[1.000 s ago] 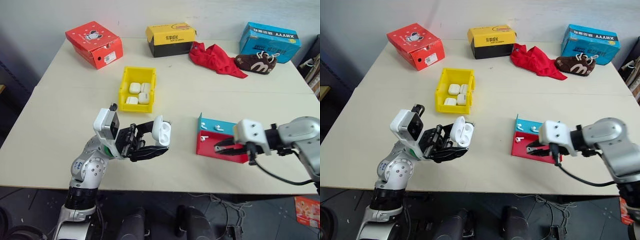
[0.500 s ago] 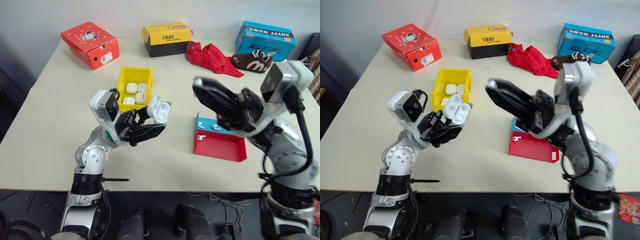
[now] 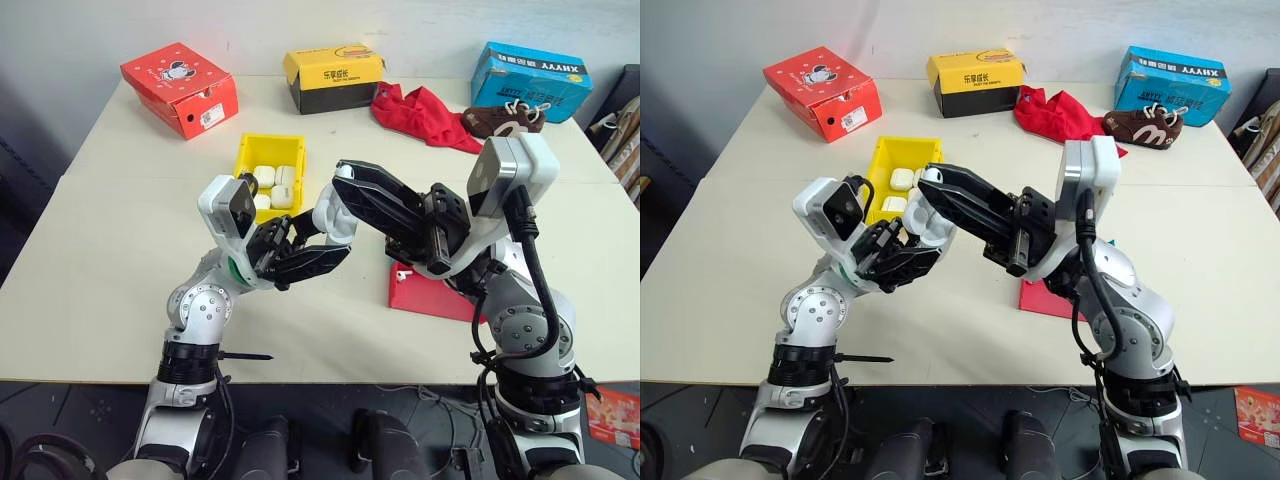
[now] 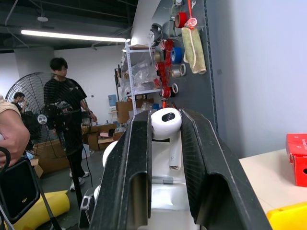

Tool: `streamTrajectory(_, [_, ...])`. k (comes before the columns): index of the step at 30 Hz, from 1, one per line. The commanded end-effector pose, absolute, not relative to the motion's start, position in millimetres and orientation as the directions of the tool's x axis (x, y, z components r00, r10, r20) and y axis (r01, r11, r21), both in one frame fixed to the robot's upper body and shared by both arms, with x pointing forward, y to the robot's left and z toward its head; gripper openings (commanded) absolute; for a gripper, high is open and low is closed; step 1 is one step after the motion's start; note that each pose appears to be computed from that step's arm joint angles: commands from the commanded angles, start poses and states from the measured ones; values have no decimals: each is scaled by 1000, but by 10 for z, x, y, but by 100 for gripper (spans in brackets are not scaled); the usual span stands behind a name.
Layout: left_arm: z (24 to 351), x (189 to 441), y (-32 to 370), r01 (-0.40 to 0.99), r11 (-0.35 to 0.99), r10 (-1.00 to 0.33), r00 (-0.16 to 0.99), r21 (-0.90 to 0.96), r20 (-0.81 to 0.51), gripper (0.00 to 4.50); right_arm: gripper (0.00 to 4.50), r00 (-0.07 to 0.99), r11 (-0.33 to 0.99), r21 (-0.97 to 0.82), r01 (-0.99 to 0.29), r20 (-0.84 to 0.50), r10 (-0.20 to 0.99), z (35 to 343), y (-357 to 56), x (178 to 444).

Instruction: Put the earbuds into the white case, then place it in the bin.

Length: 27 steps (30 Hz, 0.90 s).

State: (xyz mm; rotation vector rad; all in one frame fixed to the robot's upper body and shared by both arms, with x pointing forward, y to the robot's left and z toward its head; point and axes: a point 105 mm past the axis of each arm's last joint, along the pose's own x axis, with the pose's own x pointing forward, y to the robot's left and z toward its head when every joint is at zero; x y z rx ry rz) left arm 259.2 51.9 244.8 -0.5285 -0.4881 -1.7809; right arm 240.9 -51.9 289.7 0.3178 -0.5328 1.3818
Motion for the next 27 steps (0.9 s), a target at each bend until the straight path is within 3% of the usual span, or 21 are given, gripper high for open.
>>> streamTrajectory(1, [2505,2544,518,965,-248,-770,-253,90,587,281,46,83,169,-111,-979,538,839,2877,-535,2384])
streamTrajectory(24, [2565,2518,465,963,-240,-763,-267,126,588,281,46,139,199,-76,-977,482,865,2595,-595,2493])
streamTrajectory(27, [2573,2521,457,962,-240,-762,-271,133,589,281,135,130,188,-82,-979,463,877,2567,-585,2487])
